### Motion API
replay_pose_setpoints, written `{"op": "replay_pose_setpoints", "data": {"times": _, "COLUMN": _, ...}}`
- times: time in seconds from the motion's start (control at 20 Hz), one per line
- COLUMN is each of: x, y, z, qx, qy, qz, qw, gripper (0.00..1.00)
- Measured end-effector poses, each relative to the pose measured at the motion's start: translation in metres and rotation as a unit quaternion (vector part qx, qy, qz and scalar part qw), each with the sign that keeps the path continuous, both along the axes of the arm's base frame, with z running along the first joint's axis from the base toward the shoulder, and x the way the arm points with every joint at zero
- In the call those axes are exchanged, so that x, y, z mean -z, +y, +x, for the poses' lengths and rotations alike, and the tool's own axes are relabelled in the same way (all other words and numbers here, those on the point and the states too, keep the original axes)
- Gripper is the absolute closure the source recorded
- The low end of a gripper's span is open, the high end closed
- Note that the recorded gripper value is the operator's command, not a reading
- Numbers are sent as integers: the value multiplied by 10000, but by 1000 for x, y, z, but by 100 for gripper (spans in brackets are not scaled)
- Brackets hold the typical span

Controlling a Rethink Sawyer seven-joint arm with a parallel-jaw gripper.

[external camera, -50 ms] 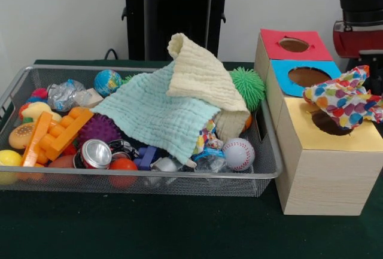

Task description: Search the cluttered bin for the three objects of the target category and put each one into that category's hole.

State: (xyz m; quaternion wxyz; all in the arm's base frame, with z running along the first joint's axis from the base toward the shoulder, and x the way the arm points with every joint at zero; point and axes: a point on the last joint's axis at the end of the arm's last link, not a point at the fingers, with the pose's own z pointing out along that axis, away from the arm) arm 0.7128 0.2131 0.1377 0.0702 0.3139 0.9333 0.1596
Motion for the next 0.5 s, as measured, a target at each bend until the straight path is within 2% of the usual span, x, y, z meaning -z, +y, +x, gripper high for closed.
{"op": "replay_pose_setpoints", "data": {"times": 0.25, "x": -3, "y": -2, "z": 3, "qx": -117, "qy": -119, "qz": -114, "qw": 9998, "gripper": 100}}
{"op": "replay_pose_setpoints", "data": {"times": 0.5, "x": -10, "y": -6, "z": 15, "qx": -272, "qy": -373, "qz": -293, "qw": 9985, "gripper": 100}}
